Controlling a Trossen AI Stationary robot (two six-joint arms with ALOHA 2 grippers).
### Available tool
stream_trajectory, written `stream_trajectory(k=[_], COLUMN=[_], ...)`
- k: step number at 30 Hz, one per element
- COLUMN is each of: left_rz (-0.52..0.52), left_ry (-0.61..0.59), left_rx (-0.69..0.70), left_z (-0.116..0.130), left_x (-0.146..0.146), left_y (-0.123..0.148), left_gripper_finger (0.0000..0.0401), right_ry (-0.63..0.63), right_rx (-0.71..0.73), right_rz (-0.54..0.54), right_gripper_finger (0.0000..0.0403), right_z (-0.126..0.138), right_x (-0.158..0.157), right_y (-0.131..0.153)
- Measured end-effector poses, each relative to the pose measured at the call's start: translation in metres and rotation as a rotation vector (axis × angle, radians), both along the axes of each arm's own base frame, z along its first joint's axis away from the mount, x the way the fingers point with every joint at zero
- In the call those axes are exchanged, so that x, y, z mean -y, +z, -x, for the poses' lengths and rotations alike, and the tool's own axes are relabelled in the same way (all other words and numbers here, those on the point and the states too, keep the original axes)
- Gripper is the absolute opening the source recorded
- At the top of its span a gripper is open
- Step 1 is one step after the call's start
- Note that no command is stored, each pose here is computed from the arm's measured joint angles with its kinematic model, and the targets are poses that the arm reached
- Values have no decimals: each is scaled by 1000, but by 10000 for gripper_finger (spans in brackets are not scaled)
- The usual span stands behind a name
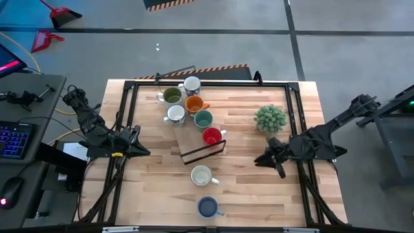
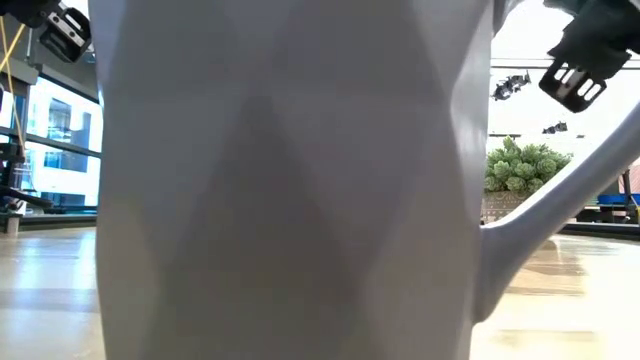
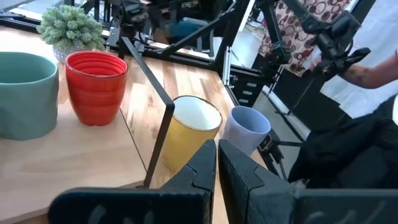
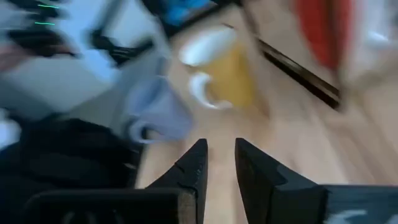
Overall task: Place coffee mugs
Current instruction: Put the yellow mug on the shelf
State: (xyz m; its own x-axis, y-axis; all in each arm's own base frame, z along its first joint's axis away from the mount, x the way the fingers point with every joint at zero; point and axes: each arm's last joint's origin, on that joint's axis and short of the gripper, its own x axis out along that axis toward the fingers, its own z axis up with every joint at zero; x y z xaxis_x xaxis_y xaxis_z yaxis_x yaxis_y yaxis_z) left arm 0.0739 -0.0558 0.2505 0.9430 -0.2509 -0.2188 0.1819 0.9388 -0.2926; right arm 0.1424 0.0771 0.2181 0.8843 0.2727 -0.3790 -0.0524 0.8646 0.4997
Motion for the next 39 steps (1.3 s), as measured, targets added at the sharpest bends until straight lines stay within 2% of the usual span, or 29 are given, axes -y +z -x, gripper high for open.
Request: stream_trajectory(k=[5, 10, 12, 16, 18, 22, 25, 27, 32, 36, 39], left_rz=[-3, 31, 76, 215, 226, 135, 34, -33, -130, -198, -278], left_ry=[11, 63, 86, 218, 255, 246, 149, 101, 83, 36, 0], left_rx=[3, 12, 18, 52, 91, 232, 380, 409, 143, 4, -39], left_z=[0, -1, -1, -5, -10, -22, -32, -39, -56, -69, -80], left_x=[0, -1, -2, -1, 2, 11, 19, 22, 23, 27, 31], left_y=[0, 1, 3, 8, 12, 28, 41, 43, 42, 62, 82], left_gripper_finger=[10, 10, 10, 10, 10, 10, 10, 10, 28, 65, 102], right_ry=[196, 283, 266, 105, 42, -53, -86, -106, -189, -212, -214], right_rx=[258, 436, 457, 434, 423, 433, 439, 450, 443, 428, 424], right_rz=[49, 143, 176, 204, 222, 138, 54, 15, -91, -162, -172], right_gripper_finger=[62, 62, 62, 62, 62, 62, 63, 63, 63, 62, 62], right_z=[0, 2, 2, 0, -1, -1, -1, -1, -1, -1, -1], right_x=[-2, -3, -2, 2, 4, 6, 6, 7, 9, 9, 9], right_y=[-9, -9, -8, -9, -9, -5, -3, -1, 1, 1, 1])
